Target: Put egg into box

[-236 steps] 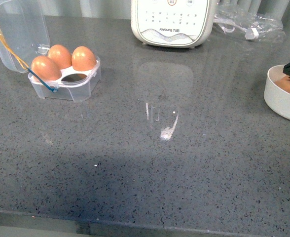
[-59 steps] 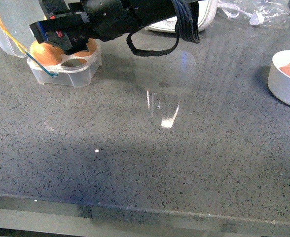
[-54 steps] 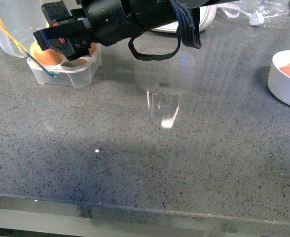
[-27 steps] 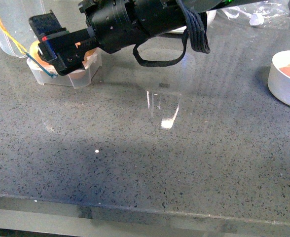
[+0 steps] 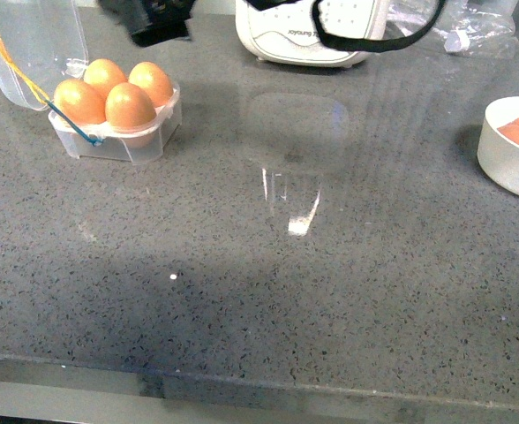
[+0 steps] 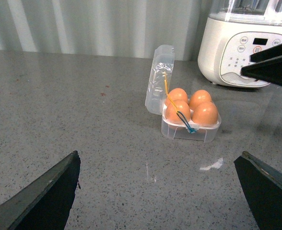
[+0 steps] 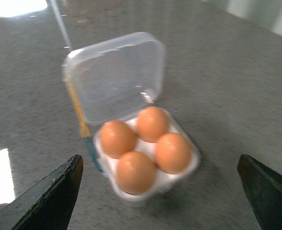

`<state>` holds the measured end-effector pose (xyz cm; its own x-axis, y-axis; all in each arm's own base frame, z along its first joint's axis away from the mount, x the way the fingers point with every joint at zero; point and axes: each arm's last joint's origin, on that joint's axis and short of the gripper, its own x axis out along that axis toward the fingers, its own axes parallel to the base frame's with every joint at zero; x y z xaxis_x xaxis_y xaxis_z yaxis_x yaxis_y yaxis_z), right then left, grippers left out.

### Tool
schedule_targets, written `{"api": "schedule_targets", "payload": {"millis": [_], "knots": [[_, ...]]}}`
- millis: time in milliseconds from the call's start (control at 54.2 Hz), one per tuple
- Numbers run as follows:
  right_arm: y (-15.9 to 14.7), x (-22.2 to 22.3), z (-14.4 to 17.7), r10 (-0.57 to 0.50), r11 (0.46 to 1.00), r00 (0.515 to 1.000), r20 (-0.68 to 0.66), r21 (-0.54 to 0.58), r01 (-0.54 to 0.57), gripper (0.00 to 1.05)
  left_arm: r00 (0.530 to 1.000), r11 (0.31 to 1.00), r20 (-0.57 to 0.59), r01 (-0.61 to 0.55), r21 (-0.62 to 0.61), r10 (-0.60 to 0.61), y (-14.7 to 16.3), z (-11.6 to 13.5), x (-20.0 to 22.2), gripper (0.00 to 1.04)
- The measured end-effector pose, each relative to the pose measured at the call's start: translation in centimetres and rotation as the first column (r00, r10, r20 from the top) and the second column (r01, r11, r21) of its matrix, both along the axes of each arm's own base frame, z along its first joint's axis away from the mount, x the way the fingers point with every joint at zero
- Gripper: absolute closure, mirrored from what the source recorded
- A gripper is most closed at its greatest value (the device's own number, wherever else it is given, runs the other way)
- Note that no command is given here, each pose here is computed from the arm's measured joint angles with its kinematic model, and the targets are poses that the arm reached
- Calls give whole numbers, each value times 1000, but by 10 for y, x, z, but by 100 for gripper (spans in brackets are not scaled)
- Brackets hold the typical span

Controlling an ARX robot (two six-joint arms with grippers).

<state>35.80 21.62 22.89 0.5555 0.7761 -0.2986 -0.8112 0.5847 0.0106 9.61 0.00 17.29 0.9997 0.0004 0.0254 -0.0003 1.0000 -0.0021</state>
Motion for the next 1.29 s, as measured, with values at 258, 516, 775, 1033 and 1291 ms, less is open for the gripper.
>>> {"api": "schedule_targets", "payload": {"millis": [258, 516, 775, 1033, 1291], "knots": [[-112, -18, 7, -605, 784, 786, 129, -73, 616, 7, 1000, 1000, 0, 0, 0, 0, 0, 0, 0, 7], [-199, -85, 0, -809, 530, 517, 279, -33, 847, 7, 1000, 1000, 0, 0, 0, 0, 0, 0, 0, 7], [-236, -138, -14, -806, 586, 541, 242, 191, 787, 29, 1000, 1000, 0, 0, 0, 0, 0, 0, 0, 7], [-240, -204, -52, -803, 596, 574, 161, 194, 779, 73, 1000, 1000, 0, 0, 0, 0, 0, 0, 0, 7], [-238, -244, -63, -811, 585, 558, 178, 220, 780, 102, 1000, 1000, 0, 0, 0, 0, 0, 0, 0, 7]]}}
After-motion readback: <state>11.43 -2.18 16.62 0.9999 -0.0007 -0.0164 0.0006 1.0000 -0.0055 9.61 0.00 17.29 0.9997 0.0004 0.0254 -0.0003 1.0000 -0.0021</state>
